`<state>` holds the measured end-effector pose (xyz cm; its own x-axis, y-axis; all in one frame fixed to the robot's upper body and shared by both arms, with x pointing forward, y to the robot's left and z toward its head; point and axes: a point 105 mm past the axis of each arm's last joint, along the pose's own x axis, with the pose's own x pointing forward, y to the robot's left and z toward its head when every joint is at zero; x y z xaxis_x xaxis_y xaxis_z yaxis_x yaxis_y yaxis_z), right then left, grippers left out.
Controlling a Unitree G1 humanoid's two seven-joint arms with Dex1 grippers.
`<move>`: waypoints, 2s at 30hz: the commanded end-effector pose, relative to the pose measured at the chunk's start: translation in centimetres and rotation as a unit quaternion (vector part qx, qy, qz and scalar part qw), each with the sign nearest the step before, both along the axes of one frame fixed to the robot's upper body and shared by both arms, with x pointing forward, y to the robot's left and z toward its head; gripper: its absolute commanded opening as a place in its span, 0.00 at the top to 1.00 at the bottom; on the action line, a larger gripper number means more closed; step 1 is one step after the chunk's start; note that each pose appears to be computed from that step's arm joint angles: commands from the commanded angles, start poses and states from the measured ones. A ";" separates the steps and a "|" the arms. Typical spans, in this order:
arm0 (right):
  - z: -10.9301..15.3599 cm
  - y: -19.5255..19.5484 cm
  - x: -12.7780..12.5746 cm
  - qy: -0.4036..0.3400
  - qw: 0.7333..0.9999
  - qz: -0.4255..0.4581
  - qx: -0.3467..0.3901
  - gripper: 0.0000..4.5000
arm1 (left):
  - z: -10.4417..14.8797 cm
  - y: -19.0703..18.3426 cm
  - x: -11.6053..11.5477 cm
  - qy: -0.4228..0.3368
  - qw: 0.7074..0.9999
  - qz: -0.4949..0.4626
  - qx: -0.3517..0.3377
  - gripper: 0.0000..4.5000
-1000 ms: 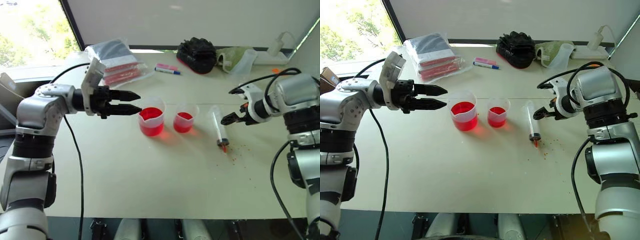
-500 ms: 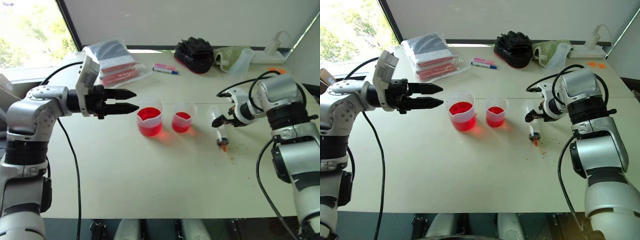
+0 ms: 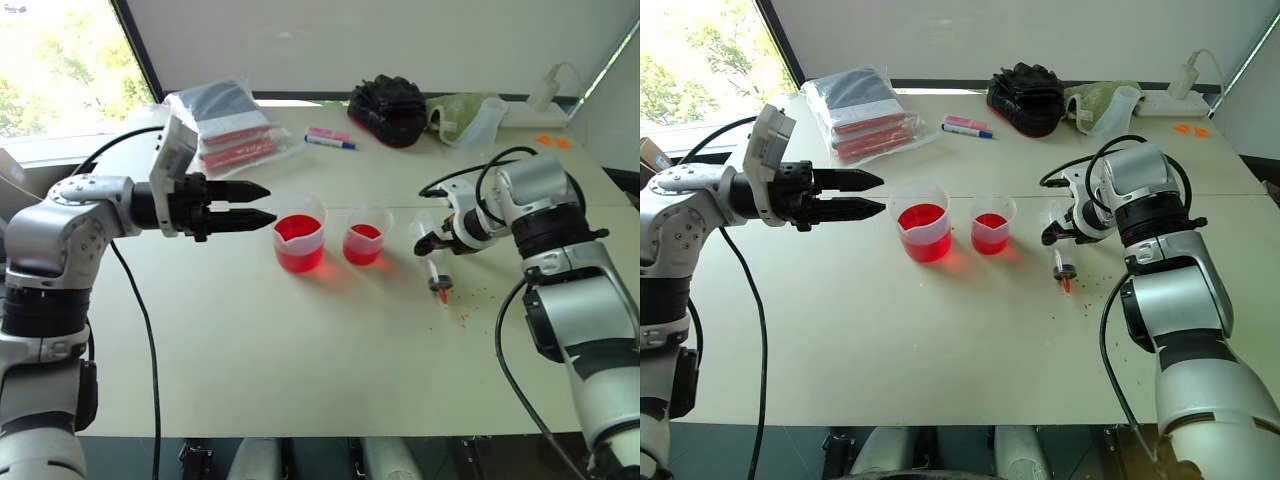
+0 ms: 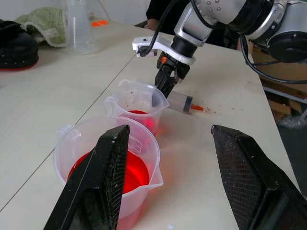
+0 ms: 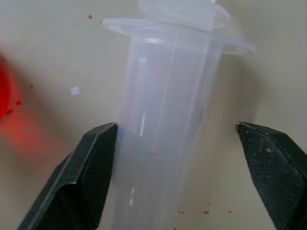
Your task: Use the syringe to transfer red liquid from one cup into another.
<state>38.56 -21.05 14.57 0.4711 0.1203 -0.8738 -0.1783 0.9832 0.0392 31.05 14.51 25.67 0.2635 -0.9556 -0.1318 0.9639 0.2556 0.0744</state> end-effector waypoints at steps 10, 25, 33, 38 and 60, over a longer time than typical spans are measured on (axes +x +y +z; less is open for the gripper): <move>2.9 0.3 0.8 -0.065 0.998 0.015 0.020 0.70 | 1.6 0.6 0.2 -0.032 0.999 0.004 -0.006 0.37; 19.4 9.2 -1.2 -0.581 0.786 0.190 0.092 0.70 | 7.1 1.0 3.0 -0.080 0.994 0.023 -0.066 0.37; 20.0 17.5 -4.0 -0.645 0.667 0.300 0.222 0.70 | 11.3 2.2 2.7 -0.105 0.988 0.035 -0.105 0.37; 18.7 20.0 -4.3 -0.640 0.643 0.308 0.286 0.70 | 12.5 2.7 1.6 -0.103 0.987 0.040 -0.114 0.37; 10.1 22.9 -3.0 -0.603 0.681 0.292 0.296 0.70 | 11.7 2.0 1.1 -0.086 0.990 0.044 -0.107 0.37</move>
<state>36.18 1.44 23.66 0.5525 0.7589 0.3447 -0.7851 0.6127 -0.0905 33.00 16.35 36.18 0.3616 -0.9278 0.0917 0.9196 0.3711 0.1291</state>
